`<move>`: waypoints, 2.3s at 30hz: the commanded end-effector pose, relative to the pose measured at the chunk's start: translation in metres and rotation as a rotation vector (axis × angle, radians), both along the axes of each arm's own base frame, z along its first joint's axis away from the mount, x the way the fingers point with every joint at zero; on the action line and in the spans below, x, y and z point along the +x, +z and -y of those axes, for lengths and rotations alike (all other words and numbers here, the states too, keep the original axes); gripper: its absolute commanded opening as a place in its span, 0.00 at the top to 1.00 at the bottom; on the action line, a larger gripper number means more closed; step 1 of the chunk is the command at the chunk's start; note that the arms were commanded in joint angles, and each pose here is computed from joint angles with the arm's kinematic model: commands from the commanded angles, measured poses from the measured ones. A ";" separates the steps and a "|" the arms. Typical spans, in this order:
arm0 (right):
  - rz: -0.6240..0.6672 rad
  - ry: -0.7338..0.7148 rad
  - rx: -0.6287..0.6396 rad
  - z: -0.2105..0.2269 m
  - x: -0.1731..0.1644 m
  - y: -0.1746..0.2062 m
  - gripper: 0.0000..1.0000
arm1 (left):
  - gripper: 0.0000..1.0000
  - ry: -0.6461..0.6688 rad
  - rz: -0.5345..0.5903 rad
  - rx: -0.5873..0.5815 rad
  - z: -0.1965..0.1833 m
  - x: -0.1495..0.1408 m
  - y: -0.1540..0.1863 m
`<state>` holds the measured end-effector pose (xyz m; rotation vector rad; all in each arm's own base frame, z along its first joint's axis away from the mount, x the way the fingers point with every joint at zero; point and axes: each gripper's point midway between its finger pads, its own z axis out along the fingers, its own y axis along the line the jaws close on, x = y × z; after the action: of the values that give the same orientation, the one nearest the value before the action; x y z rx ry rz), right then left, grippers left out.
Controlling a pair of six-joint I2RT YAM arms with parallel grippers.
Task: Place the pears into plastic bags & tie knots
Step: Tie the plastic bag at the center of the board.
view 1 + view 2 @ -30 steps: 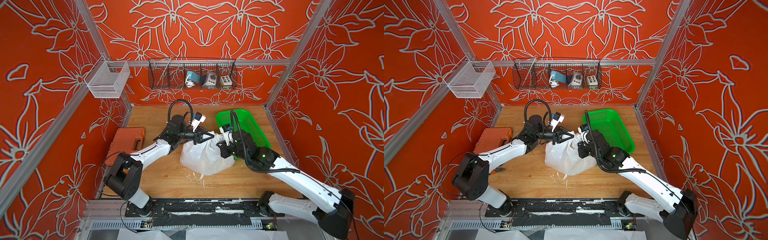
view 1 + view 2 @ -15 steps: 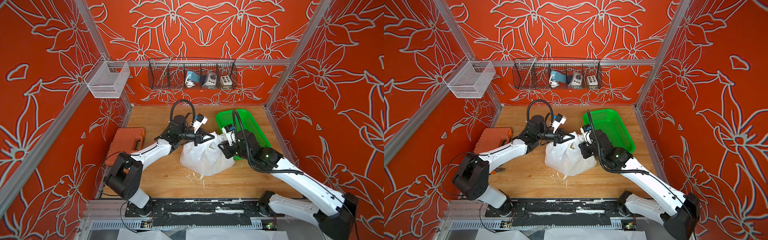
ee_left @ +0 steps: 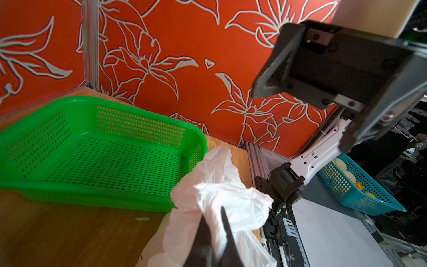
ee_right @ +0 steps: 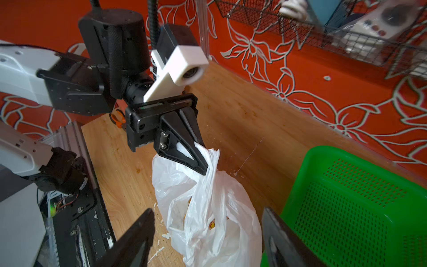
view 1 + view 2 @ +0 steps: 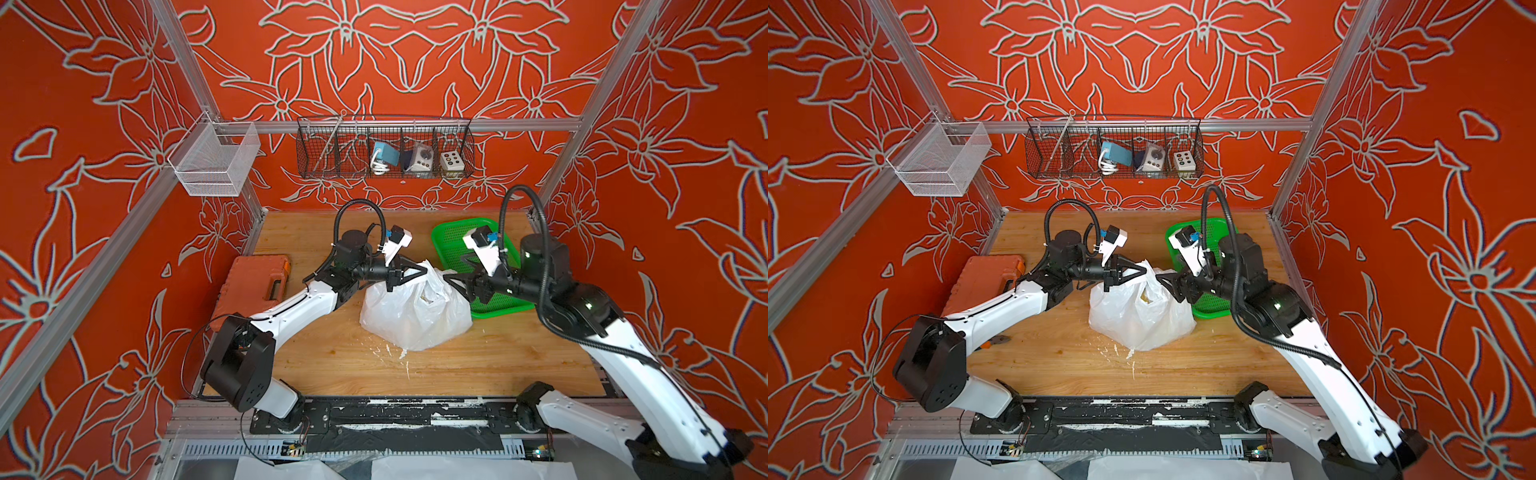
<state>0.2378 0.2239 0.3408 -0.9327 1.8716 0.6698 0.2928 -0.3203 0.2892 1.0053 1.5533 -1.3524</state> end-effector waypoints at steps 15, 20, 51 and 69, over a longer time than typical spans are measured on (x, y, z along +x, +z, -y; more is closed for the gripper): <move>-0.187 0.244 -0.045 -0.022 0.000 -0.056 0.42 | 1.00 -0.089 0.045 -0.026 0.002 -0.015 0.015; -0.232 0.228 -0.057 -0.020 0.004 -0.071 0.43 | 1.00 -0.098 0.048 -0.029 0.002 -0.017 0.017; -0.236 0.050 -0.079 -0.006 0.023 -0.087 1.00 | 0.47 -0.084 -0.004 0.012 0.013 -0.010 -0.004; -0.229 -0.019 -0.085 0.008 0.008 -0.076 0.58 | 1.00 -0.029 0.018 0.021 0.033 0.004 -0.010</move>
<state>0.2537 0.2281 0.2536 -0.9818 2.1266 0.7665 0.2938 -0.3512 0.2719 1.0571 1.5935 -1.3841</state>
